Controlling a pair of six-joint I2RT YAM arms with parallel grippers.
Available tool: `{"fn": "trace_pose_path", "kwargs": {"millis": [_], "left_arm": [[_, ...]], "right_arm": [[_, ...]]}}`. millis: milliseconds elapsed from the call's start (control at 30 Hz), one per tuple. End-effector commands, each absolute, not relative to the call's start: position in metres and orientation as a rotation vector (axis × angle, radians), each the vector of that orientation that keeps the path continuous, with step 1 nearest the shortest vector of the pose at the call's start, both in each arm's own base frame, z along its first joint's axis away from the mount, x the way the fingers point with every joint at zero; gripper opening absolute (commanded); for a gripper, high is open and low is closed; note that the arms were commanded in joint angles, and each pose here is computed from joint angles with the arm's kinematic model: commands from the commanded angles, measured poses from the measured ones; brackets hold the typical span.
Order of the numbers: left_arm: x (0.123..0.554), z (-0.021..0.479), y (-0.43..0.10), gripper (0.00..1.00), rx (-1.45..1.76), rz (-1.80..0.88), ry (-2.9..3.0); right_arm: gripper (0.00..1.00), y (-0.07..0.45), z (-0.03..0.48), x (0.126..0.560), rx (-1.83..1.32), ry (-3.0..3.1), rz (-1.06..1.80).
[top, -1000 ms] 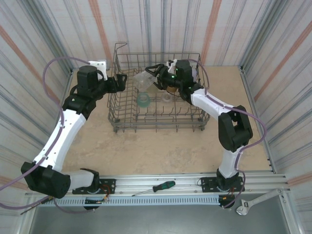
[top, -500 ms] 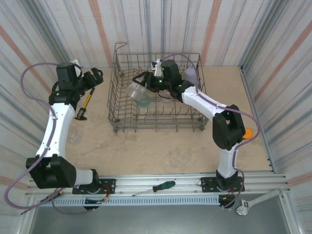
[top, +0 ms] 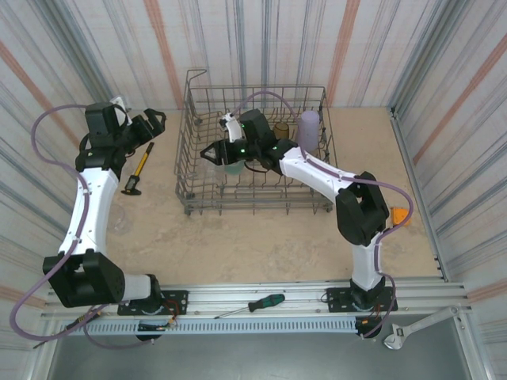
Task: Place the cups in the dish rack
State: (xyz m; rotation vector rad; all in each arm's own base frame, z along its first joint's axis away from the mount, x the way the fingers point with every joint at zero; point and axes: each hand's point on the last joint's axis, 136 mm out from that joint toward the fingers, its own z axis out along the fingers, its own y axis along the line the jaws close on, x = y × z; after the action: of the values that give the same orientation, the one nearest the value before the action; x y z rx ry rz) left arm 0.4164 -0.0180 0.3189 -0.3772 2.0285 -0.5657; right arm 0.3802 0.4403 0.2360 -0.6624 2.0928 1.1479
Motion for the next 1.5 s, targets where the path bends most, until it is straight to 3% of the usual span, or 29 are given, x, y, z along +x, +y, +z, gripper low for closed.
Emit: {"fn": "trace_pose_path", "kwargs": {"millis": [0,900,1467], "left_arm": [[0.42,0.316,-0.025,0.99,-0.364,-0.621,2.026],[0.431,0.285,-0.023,0.99,-0.393,-0.61,2.106],[0.436,0.273,-0.022,0.99,-0.411,-0.614,2.135]], "right_arm": [[0.1,0.444,0.235,0.384,-0.767,2.015,1.054],[0.06,0.489,0.191,0.326,-1.189,1.718,0.854],[0.04,0.514,0.165,0.327,-1.216,1.635,0.863]]}}
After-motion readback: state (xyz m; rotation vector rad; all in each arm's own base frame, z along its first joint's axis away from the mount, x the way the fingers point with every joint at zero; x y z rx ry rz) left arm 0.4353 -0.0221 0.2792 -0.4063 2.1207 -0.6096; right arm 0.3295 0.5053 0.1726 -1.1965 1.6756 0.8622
